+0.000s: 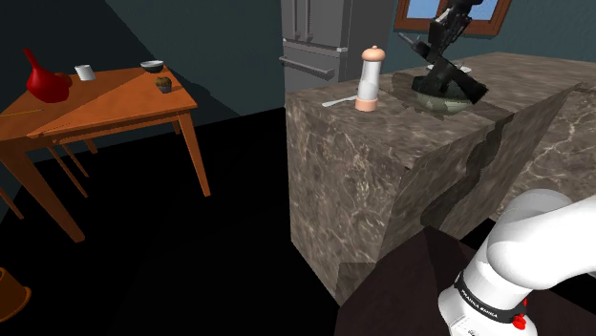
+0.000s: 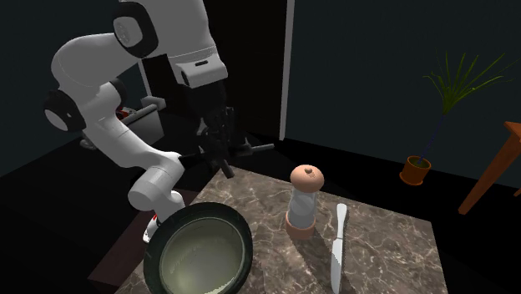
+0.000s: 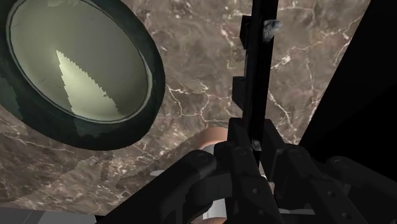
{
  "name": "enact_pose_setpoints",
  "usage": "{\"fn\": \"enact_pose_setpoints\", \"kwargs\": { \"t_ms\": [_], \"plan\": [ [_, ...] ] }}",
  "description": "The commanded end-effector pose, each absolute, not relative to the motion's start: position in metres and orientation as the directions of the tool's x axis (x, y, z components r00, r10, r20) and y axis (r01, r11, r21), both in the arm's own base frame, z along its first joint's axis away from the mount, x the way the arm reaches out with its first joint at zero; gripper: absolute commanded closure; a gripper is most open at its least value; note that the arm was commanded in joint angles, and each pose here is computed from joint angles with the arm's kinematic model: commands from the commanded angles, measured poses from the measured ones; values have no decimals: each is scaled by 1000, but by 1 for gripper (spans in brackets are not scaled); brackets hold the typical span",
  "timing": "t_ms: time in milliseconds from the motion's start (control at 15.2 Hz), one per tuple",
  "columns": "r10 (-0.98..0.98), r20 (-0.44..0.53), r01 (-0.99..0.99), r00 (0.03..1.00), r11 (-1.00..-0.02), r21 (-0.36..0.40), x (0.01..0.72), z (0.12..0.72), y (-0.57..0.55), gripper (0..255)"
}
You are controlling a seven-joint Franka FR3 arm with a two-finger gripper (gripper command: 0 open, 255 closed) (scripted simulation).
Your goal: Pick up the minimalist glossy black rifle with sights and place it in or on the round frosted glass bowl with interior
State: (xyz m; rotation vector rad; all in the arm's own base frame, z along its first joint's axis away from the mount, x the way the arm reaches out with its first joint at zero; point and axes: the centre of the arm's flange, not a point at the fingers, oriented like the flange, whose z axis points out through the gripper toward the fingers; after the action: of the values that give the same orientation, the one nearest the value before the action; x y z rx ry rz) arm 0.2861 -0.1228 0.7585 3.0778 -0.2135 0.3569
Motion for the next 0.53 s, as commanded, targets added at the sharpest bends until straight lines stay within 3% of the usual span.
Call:
{"fn": "enact_pose_setpoints", "kwargs": {
  "t_ms": [0, 462],
  "plan": [
    [-132, 230, -140, 964, -990, 20, 286, 769, -122, 255],
    [-132, 230, -140, 964, -990, 20, 286, 806, -122, 255]
  ]
}}
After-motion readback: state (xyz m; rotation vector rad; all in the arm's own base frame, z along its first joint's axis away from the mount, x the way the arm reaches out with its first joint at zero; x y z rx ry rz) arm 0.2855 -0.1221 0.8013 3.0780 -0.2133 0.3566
